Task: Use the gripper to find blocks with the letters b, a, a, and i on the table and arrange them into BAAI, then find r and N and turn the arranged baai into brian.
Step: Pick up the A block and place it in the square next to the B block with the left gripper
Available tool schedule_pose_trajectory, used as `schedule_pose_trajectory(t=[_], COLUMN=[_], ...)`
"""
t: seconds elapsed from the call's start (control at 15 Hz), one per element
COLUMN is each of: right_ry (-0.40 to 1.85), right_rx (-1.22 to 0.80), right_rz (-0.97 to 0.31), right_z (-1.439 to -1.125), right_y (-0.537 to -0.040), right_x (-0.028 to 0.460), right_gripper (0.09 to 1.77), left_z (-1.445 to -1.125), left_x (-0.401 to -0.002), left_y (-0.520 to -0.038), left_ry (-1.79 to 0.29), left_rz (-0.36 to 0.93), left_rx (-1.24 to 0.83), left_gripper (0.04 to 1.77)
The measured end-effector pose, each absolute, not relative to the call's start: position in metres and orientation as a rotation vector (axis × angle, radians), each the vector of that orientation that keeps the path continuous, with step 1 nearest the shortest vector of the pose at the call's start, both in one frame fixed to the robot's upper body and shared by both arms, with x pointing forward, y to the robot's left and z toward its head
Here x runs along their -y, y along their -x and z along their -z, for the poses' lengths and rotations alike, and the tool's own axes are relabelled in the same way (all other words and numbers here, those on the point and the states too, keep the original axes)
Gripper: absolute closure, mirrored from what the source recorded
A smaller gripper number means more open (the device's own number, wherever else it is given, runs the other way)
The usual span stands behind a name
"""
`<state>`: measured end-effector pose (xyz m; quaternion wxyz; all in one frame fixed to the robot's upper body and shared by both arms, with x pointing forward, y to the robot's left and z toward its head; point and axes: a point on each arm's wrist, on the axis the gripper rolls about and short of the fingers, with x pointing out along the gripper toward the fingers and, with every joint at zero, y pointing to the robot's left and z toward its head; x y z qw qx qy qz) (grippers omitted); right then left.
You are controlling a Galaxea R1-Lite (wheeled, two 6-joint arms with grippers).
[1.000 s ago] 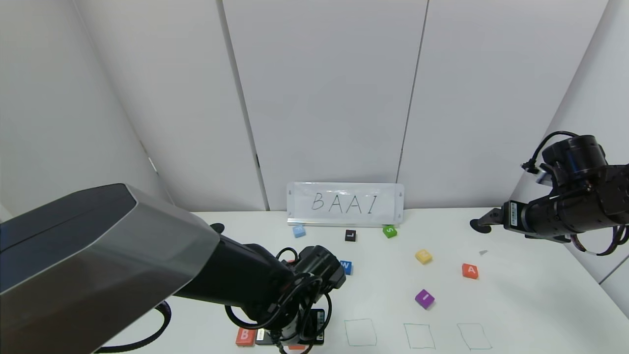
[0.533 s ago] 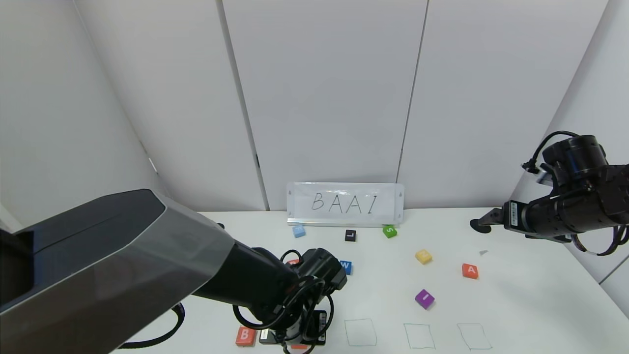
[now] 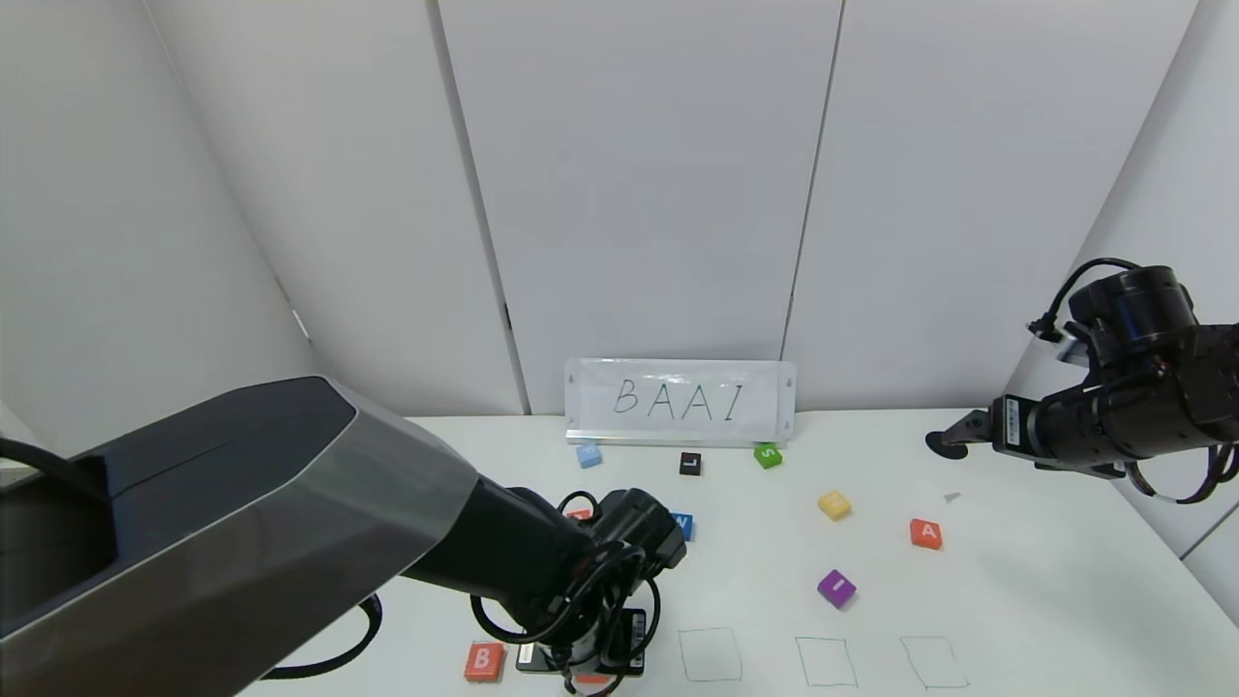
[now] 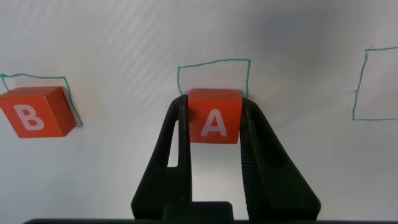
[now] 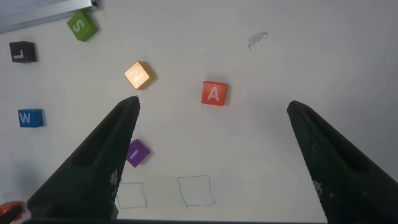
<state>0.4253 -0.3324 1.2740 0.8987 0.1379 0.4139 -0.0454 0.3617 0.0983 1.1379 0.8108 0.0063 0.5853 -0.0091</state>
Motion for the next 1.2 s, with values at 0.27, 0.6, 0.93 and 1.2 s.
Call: schedule_pose_trajectory(t=[0.27, 0.6, 0.93, 1.2], right_ry=[-0.285, -0.281, -0.281, -0.281], right_rx=[-0.858, -0.861, -0.863, -0.863], right_rz=[0.093, 0.087, 0.085, 0.085], right_z=[-1.2739, -1.2732, -1.2730, -1.2730], right_y=[-0.4252, -0.4249, -0.4248, -0.4248], right_x=[0.3319, 0.3295, 0.3289, 0.3289], right_gripper=[0.15, 0.15, 0.15, 0.15], left_z=[-1.1353, -1.1352, -1.1356, -1.1350], left_x=[-0.0972, -0.0966, -0.0967, -0.0973], left_y=[-0.3645, -0.3666, -0.3684, -0.3677], left_ry=[-0.012, -0.003, 0.001, -0.001], left_rz=[0.015, 0.010, 0.007, 0.004], left_rx=[-1.250, -1.247, -1.243, -1.248], left_gripper=[1.30, 1.30, 1.30, 1.20])
